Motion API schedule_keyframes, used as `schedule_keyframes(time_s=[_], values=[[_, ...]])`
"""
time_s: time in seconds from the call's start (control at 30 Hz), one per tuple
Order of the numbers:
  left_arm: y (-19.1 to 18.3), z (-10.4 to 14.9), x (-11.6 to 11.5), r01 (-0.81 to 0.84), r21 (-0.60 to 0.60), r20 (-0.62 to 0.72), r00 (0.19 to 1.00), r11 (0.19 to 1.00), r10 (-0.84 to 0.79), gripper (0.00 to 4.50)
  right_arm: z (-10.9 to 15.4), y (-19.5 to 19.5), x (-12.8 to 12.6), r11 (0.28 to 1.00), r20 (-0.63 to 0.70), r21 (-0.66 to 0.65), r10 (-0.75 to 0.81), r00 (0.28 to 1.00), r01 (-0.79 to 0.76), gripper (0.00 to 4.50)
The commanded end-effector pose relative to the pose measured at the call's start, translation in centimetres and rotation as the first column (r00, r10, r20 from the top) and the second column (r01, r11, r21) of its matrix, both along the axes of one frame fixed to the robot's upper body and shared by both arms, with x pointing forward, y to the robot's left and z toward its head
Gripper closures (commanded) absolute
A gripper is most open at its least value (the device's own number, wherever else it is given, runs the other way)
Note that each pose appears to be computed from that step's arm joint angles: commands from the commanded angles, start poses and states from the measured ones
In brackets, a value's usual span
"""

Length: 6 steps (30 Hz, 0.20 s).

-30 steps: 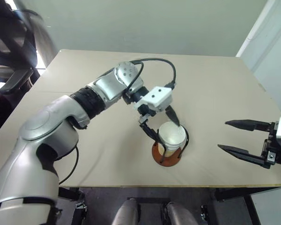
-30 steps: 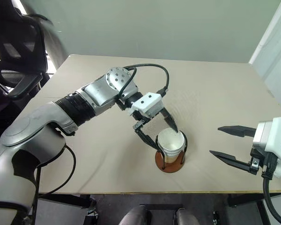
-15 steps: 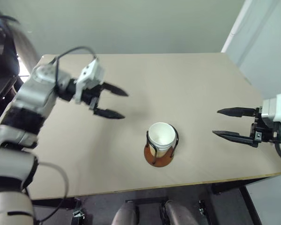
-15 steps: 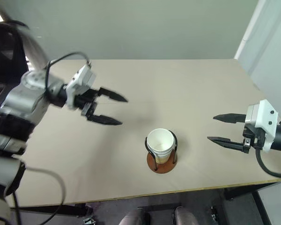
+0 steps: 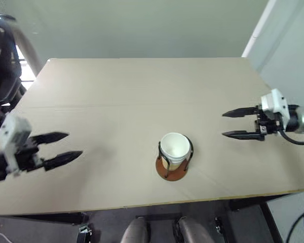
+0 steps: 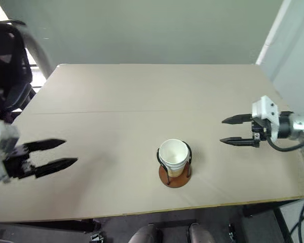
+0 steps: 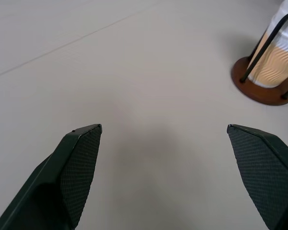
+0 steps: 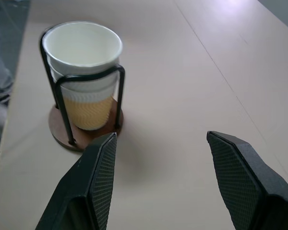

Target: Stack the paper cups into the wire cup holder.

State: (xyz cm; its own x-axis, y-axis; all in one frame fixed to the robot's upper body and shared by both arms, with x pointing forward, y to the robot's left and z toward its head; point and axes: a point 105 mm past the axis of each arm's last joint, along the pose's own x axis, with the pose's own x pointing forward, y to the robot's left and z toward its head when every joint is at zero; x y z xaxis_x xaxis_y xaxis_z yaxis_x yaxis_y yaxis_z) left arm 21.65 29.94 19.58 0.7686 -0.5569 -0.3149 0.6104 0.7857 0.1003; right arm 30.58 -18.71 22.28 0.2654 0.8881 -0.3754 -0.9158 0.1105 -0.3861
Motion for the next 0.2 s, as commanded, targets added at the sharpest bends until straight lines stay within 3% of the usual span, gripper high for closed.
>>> schedule_keyframes(time_s=[0.03,0.2], values=[[-0.14,1.37,-1.10,-0.046,0.022,0.061,0.997,0.999,0.045,0.02,0.89,0.46,0.32,0.999,0.033,-0.010,0.040,0.999,-0.040,1.46],[-0.19,1.29,-2.09,-0.077,0.011,0.062,0.995,0.997,0.076,0.02,0.70,0.60,1.09,0.998,0.025,-0.018,0.053,0.998,-0.053,1.46]])
